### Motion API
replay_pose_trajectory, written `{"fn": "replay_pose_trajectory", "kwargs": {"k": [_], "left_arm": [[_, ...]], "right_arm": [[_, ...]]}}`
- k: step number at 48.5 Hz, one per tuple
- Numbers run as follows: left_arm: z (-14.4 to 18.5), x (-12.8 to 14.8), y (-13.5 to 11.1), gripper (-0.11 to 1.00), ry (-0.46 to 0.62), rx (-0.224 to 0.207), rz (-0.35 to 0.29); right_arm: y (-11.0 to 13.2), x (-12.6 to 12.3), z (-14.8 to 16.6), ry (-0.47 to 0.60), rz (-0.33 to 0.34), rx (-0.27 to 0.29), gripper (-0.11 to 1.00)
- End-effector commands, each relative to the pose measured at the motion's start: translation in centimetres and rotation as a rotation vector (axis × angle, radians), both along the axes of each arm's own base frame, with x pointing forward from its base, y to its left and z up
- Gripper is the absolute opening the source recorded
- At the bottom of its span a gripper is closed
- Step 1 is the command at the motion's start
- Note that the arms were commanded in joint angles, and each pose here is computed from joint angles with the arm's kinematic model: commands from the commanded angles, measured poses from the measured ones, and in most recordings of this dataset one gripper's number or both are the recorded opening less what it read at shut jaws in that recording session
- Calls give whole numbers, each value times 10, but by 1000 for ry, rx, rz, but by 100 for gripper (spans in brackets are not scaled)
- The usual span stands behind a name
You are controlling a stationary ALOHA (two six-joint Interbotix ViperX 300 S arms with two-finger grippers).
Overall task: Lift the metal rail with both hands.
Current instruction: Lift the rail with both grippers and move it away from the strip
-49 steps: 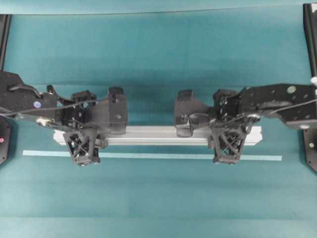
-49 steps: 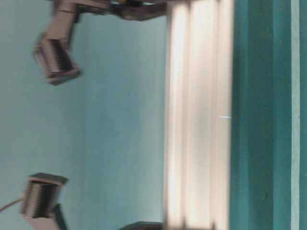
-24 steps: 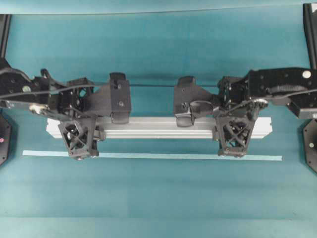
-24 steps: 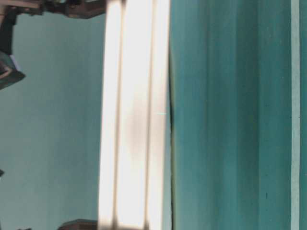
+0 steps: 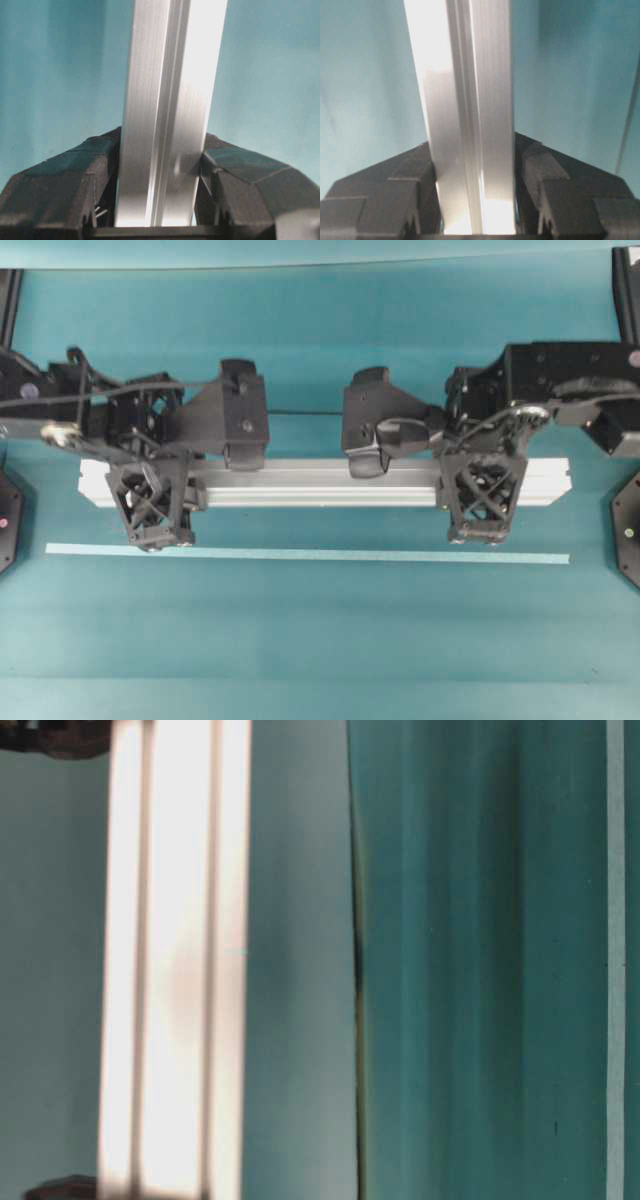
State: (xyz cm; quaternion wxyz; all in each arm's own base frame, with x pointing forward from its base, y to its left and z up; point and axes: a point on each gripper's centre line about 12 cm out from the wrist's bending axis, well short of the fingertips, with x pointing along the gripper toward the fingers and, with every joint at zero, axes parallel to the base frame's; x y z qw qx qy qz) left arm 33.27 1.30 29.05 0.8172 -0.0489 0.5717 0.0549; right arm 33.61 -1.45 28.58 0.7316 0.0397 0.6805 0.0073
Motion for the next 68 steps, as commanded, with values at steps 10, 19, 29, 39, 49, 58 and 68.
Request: {"fn": "replay_pose_trajectory", "kwargs": {"k": [10,19,29,39,49,58,68], "left_arm": [[48,0,4,37,-67,4,13],[63,-1,4,37,-101,7,13],[89,-7,8,37,-145,15,21],[109,-8,9,37,-162,17,23],[126,-5,10,37,-192,19,26],[139,-5,13,37,-185,22,31],[149,-1,13,37,-194,34,8]], "right_arm": [[-1,0,40,-15,-3,-5,46],[-4,3,64,-66,-22,-25,46],[-4,4,87,-104,-39,-24,46],[-5,6,104,-148,-42,-26,46],[-5,6,119,-181,-55,-26,46],[-5,6,137,-228,-61,-27,46],[-5,5,146,-253,-61,-28,46]]}}
